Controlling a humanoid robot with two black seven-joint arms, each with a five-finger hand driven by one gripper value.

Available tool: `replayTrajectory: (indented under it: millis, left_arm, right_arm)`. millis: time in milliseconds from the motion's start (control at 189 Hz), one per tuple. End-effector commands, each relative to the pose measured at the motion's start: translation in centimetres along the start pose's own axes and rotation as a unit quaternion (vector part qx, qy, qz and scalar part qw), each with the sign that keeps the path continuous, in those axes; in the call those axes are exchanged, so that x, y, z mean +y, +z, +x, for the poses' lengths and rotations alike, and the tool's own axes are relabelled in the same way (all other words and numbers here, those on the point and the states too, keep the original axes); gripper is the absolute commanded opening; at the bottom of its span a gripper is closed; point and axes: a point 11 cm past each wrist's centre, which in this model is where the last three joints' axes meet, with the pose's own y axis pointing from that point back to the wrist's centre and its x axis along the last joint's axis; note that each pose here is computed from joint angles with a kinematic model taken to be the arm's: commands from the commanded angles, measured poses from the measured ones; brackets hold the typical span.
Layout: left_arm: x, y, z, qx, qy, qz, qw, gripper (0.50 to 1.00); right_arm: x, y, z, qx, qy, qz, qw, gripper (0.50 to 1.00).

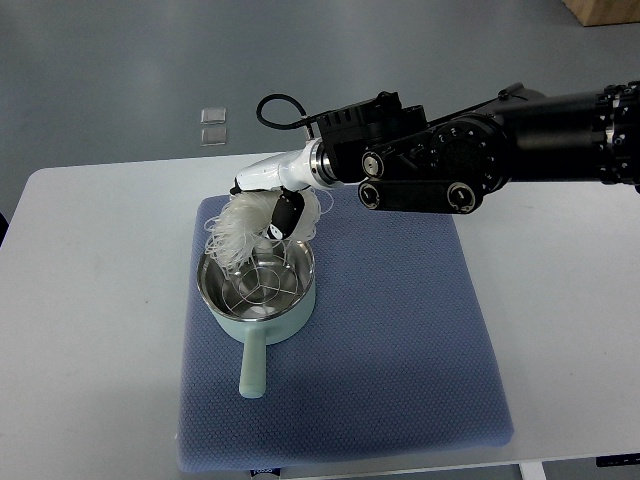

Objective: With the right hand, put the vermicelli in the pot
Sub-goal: 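Carry the held vermicelli with the right hand over the steel pot, then lower the vermicelli into the pot and open the right hand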

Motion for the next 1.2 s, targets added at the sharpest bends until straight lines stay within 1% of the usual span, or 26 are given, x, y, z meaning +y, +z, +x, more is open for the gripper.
replayTrajectory:
  millis: [0, 439, 444, 450, 455, 460, 466, 471, 476, 481, 487, 492, 497, 519, 524, 529, 534, 540, 545, 561, 646, 704, 905, 1090, 1159, 1196]
  left_arm:
    - [0.0, 0.0, 0.1, 0.000, 0.001, 0.001, 1.000, 1.000]
    - [0.0, 0.0, 0.1, 0.000, 0.000, 0.000, 1.000, 1.000]
    - [0.0, 0.0, 0.1, 0.000, 0.000, 0.000, 1.000, 1.000]
    - [0.0, 0.0, 0.1, 0.000, 0.000, 0.000, 1.000, 1.000]
    - [0.0, 0.0, 0.1, 0.000, 0.001, 0.000, 1.000, 1.000]
    - [0.0, 0.0, 0.1, 0.000, 0.001, 0.000, 1.000, 1.000]
    - [0.0, 0.0, 0.1, 0.000, 0.001, 0.000, 1.000, 1.000]
    - [0.0, 0.0, 0.1, 0.000, 0.001, 0.000, 1.000, 1.000]
    - [0.0, 0.0, 0.1, 0.000, 0.002, 0.001, 1.000, 1.000]
    - [0.0, 0.0, 0.1, 0.000, 0.002, 0.001, 1.000, 1.000]
    - [0.0, 0.0, 0.1, 0.000, 0.002, 0.001, 1.000, 1.000]
    - [0.0, 0.0, 0.1, 0.000, 0.002, 0.001, 1.000, 1.000]
    - [0.0, 0.0, 0.1, 0.000, 0.002, 0.000, 1.000, 1.000]
    - [0.0, 0.0, 0.1, 0.000, 0.002, 0.000, 1.000, 1.000]
    - [0.0, 0.0, 0.1, 0.000, 0.002, 0.000, 1.000, 1.000]
    - [0.0, 0.0, 0.1, 0.000, 0.002, 0.000, 1.000, 1.000]
    - [0.0, 0.0, 0.1, 0.000, 0.002, 0.000, 1.000, 1.000]
    - [0.0, 0.0, 0.1, 0.000, 0.002, 0.000, 1.000, 1.000]
    - [0.0, 0.0, 0.1, 0.000, 0.002, 0.000, 1.000, 1.000]
    - [0.0, 0.0, 0.1, 0.000, 0.002, 0.001, 1.000, 1.000]
    - [0.0, 0.0, 0.2, 0.001, 0.003, 0.000, 1.000, 1.000]
    - [0.0, 0.0, 0.2, 0.001, 0.003, 0.000, 1.000, 1.000]
    - [0.0, 0.0, 0.1, 0.000, 0.002, 0.000, 1.000, 1.000]
    - [0.0, -0.1, 0.2, 0.001, 0.003, 0.001, 1.000, 1.000]
    - [0.0, -0.1, 0.3, 0.001, 0.004, 0.001, 1.000, 1.000]
    - [0.0, -0.1, 0.3, 0.001, 0.004, 0.001, 1.000, 1.000]
  right_arm:
    - [-0.2, 0.1, -0.4, -0.010, 0.001, 0.002, 1.000, 0.500]
    - [-0.8, 0.0, -1.5, -0.039, 0.006, 0.015, 0.999, 0.500]
    - [-0.8, 0.0, -1.6, -0.039, 0.005, 0.015, 0.999, 0.525]
    - [-0.8, 0.0, -1.6, -0.039, 0.005, 0.015, 0.999, 0.525]
    - [-0.9, 0.0, -1.7, -0.041, 0.004, 0.015, 0.999, 0.555]
    - [-0.9, 0.0, -1.7, -0.041, 0.004, 0.015, 0.999, 0.556]
    - [-0.9, 0.0, -1.8, -0.041, 0.004, 0.015, 0.999, 0.590]
    - [-0.9, 0.0, -1.8, -0.041, 0.004, 0.015, 0.999, 0.590]
    - [-0.9, 0.0, -1.9, -0.044, 0.003, 0.016, 0.999, 0.617]
    - [-0.9, 0.0, -1.9, -0.044, 0.003, 0.016, 0.999, 0.617]
    - [-0.9, 0.1, -2.0, -0.044, 0.003, 0.016, 0.999, 0.643]
    - [-0.9, 0.1, -2.0, -0.044, 0.003, 0.016, 0.999, 0.643]
    - [-1.0, 0.1, -2.0, -0.045, 0.002, 0.017, 0.999, 0.668]
    - [-1.0, 0.1, -2.1, -0.047, 0.001, 0.017, 0.999, 0.709]
    - [-1.0, 0.1, -2.1, -0.047, 0.001, 0.017, 0.999, 0.709]
    - [-1.0, 0.1, -2.2, -0.048, 0.001, 0.017, 0.999, 0.731]
    - [-1.0, 0.1, -2.2, -0.048, 0.001, 0.017, 0.999, 0.731]
    - [-1.0, 0.1, -2.2, -0.049, 0.001, 0.017, 0.999, 0.756]
    - [-1.0, 0.1, -2.2, -0.049, 0.001, 0.017, 0.999, 0.756]
    - [-1.0, 0.0, -2.2, -0.051, 0.002, 0.018, 0.999, 0.790]
    - [-1.2, 0.2, -2.7, -0.061, -0.002, 0.018, 0.998, 0.846]
    - [-1.3, 0.2, -3.0, -0.065, -0.004, 0.018, 0.998, 0.903]
    - [-1.2, -0.6, -2.1, -0.070, 0.003, 0.030, 0.997, 0.919]
    - [-0.8, -2.9, 0.3, -0.091, 0.032, 0.066, 0.993, 0.919]
    - [-0.6, -4.3, 1.6, -0.116, 0.052, 0.094, 0.987, 0.919]
    - [0.2, -3.3, 2.7, -0.138, 0.071, 0.095, 0.983, 0.919]
